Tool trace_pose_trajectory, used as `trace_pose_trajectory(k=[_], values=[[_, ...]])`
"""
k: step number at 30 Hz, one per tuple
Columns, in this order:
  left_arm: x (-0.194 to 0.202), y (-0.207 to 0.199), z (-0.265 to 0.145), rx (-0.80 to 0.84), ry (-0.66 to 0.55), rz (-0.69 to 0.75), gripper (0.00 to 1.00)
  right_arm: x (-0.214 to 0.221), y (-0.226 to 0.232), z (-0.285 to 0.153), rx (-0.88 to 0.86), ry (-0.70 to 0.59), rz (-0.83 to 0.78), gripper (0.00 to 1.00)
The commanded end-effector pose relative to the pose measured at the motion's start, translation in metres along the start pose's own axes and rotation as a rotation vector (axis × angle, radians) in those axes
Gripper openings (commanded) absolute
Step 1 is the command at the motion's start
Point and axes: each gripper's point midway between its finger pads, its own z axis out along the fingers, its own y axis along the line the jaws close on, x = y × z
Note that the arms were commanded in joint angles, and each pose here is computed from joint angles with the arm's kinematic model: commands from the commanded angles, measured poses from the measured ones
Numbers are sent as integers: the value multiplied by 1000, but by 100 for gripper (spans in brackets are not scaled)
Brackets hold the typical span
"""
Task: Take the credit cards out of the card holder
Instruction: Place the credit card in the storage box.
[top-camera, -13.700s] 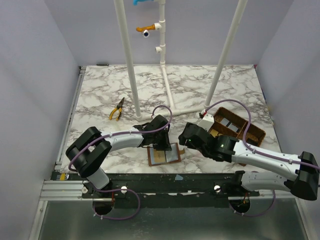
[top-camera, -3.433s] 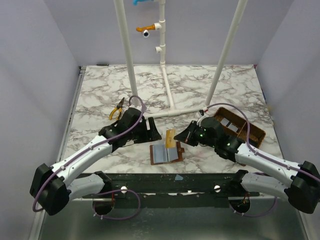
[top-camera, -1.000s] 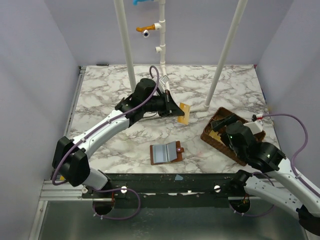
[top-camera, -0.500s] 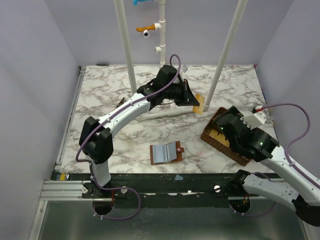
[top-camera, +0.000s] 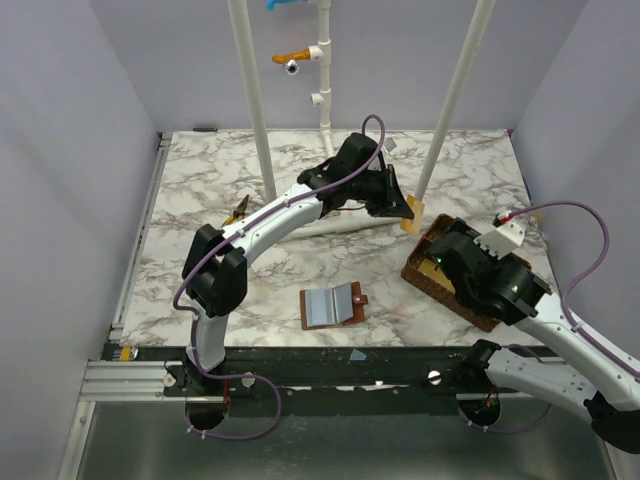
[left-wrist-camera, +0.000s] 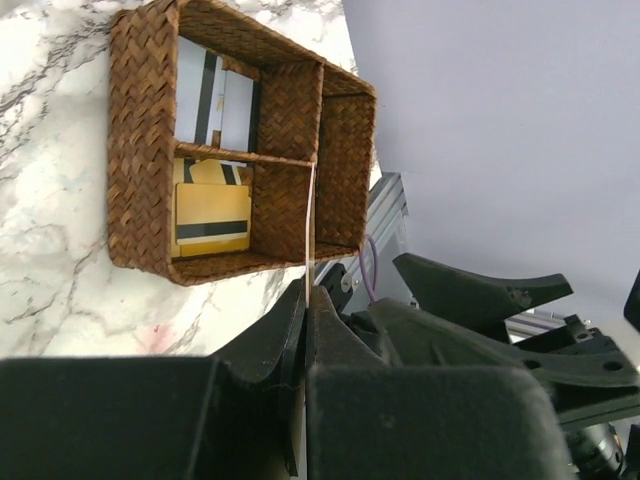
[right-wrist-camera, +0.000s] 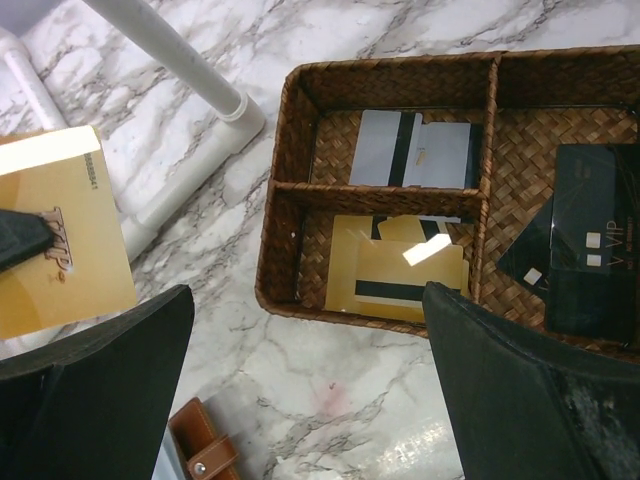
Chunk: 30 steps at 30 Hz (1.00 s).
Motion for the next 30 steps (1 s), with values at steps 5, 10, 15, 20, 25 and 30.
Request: trace_pose_trajectory(k=[5,10,15,20,25,30], values=[[-3,1,21,-32,28,-9,0,-7,0,9,10,-59,-37,100],[10,5,40,-39,61,-8,0,-29,7,2,-11,-105,-62,100],[25,7,57,-47,103,-15,0,-35,13,-2,-37,-110,-68,100],[32,14,68,-65,120,-36,0,-36,17,-2,-52,-108,-81,100],[36,18,80,-77,123,-53,0,-36,18,-3,-63,-104,-84,100],[41,26,88,-109,120,-79,0,-37,18,-4,-68,-102,-92,100]])
